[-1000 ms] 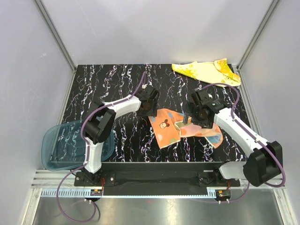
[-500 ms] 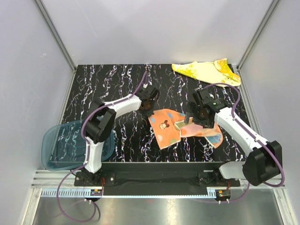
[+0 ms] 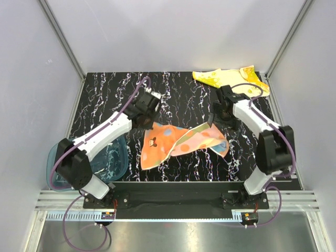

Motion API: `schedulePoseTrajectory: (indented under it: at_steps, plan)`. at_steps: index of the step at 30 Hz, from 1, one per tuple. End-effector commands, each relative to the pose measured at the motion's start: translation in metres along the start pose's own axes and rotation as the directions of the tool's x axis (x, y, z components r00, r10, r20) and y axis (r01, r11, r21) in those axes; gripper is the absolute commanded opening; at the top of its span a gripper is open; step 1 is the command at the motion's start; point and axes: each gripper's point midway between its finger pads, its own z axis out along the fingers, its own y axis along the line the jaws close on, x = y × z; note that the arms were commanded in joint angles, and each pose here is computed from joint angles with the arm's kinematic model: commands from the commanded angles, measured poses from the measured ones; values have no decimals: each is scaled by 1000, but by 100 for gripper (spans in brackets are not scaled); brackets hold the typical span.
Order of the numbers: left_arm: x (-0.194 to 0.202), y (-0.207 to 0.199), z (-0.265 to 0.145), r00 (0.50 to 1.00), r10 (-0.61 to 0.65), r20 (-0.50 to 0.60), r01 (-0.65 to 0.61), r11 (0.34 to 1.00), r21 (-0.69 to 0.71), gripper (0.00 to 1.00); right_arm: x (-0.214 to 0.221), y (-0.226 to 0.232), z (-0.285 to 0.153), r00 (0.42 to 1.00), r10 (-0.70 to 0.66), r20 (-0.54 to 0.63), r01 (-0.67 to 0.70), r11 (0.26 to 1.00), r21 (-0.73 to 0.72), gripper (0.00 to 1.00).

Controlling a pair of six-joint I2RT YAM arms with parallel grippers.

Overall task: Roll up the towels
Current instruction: Flatten the towel

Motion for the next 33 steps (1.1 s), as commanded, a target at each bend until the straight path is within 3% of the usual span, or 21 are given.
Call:
schedulePoseTrajectory:
  at_steps: [1, 5, 9, 20, 24, 30, 31, 33]
  plan:
    - [38, 17, 21, 988, 100, -114, -109, 992, -72, 0, -36, 14, 15, 999, -22, 43, 21, 1000, 17, 98]
    - [41, 17, 30, 985, 96, -140, -109, 990, -86, 0, -47, 33, 46, 999, -42, -33, 43, 999, 19, 94]
    - [40, 25, 29, 987, 90, -132, -107, 986, -131, 0, -66, 50, 56, 999, -49, -23, 48, 999, -5, 93]
    - [38, 33, 24, 989, 70, -128, -90, 984, -154, 0, -49, 49, 94, 989, -108, -104, 119, 987, 104, 74]
    - [39, 38, 23, 991, 53, -124, -72, 986, -153, 0, -35, 46, 107, 984, -105, -141, 123, 985, 120, 47]
    - [39, 41, 23, 991, 44, -125, -63, 985, -158, 0, -31, 46, 109, 982, -108, -154, 125, 986, 109, 18]
    - [39, 42, 23, 991, 42, -124, -62, 985, -159, 0, -32, 48, 107, 983, -109, -148, 126, 986, 107, 7]
    - [40, 43, 22, 992, 41, -122, -61, 984, -165, 0, -39, 48, 96, 985, -110, -130, 124, 987, 106, 0]
